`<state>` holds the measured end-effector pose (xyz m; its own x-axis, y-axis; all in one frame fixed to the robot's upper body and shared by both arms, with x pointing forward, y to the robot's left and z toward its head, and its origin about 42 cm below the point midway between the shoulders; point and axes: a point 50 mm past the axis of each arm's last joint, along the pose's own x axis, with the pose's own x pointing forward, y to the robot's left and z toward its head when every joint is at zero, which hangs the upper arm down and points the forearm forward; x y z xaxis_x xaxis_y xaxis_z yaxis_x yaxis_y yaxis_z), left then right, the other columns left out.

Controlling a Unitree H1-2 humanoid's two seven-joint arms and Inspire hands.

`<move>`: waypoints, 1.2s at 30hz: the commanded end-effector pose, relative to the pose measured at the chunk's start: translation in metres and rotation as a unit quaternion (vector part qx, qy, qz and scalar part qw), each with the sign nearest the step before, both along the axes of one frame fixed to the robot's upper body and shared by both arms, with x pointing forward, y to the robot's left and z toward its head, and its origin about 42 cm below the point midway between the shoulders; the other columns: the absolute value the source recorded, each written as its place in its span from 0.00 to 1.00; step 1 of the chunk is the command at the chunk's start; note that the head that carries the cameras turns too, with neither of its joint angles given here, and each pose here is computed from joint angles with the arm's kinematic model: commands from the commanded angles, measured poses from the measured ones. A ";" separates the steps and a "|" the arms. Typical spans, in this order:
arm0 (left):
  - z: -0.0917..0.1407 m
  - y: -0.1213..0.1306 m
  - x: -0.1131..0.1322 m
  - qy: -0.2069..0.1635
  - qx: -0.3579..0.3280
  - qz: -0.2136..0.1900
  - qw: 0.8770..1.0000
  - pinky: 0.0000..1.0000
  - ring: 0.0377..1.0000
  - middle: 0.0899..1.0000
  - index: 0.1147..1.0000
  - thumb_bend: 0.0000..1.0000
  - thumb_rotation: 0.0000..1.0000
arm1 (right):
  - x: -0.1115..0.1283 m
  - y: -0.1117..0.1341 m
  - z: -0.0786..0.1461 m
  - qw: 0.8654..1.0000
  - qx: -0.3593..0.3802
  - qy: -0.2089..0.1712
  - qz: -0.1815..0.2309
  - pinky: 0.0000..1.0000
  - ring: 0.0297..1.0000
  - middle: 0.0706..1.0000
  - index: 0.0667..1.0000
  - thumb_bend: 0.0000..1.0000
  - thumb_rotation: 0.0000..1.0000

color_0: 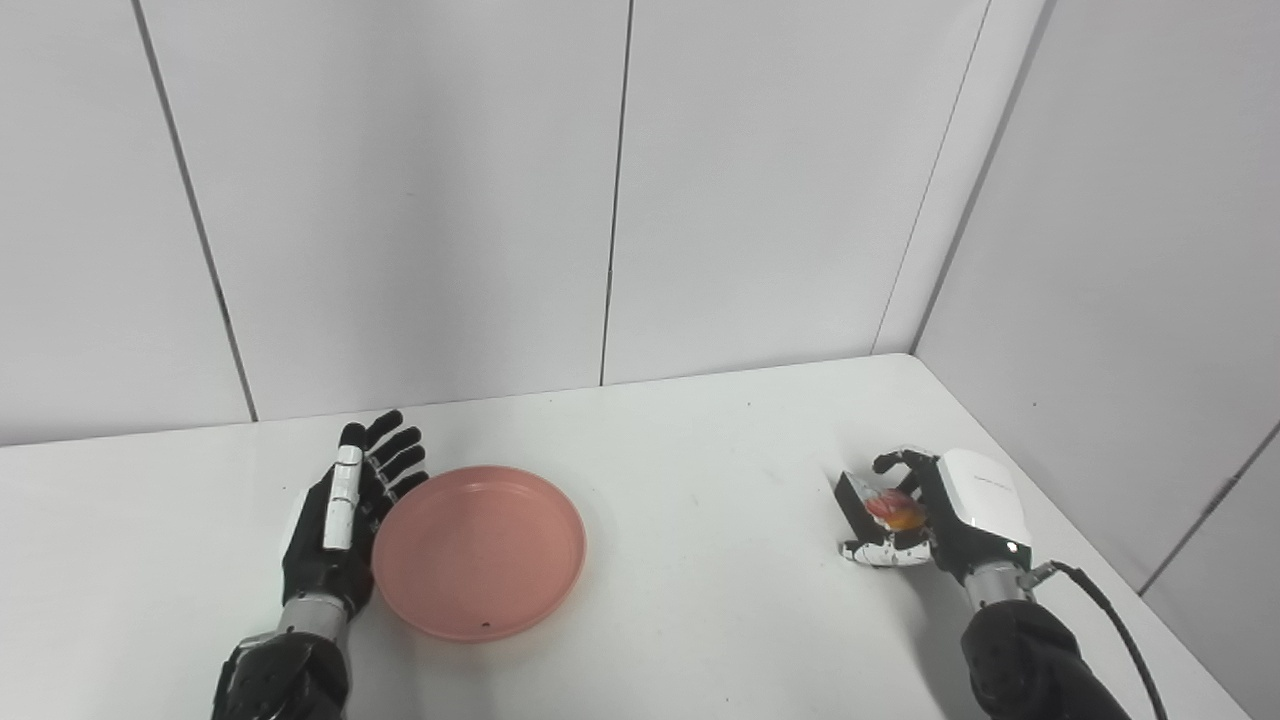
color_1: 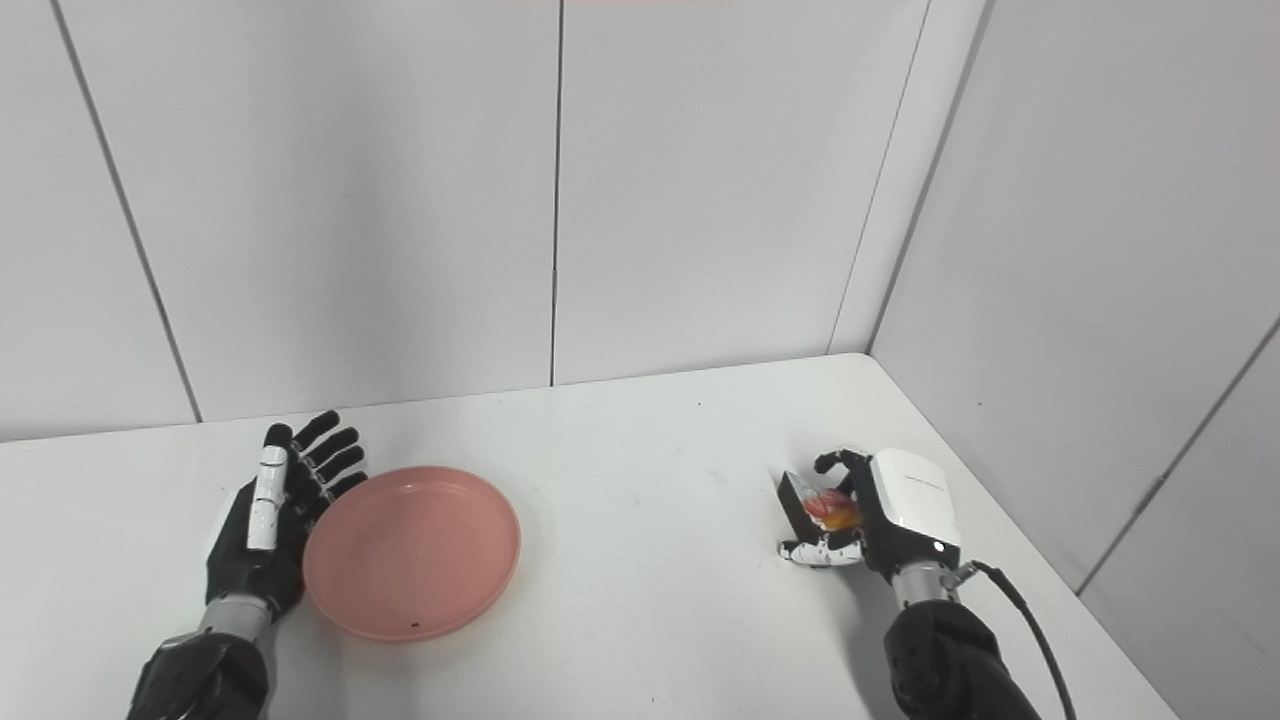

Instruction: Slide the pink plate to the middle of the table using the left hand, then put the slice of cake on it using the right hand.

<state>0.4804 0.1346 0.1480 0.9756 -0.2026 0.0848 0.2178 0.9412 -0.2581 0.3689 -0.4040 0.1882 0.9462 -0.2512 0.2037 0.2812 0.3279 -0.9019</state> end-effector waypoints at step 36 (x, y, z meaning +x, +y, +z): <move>-0.049 -0.064 -0.021 0.094 0.002 -0.015 0.995 0.75 0.80 0.78 0.73 0.68 0.89 | 0.051 0.154 0.109 0.946 0.002 -0.138 0.292 0.28 0.34 0.41 0.57 0.76 0.17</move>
<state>0.4817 0.0724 0.1472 0.9673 -0.2388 0.0855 0.2531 0.9296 -0.2678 0.4148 -0.2567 0.2744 0.8833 0.2505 0.3962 0.2290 0.5068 -0.8311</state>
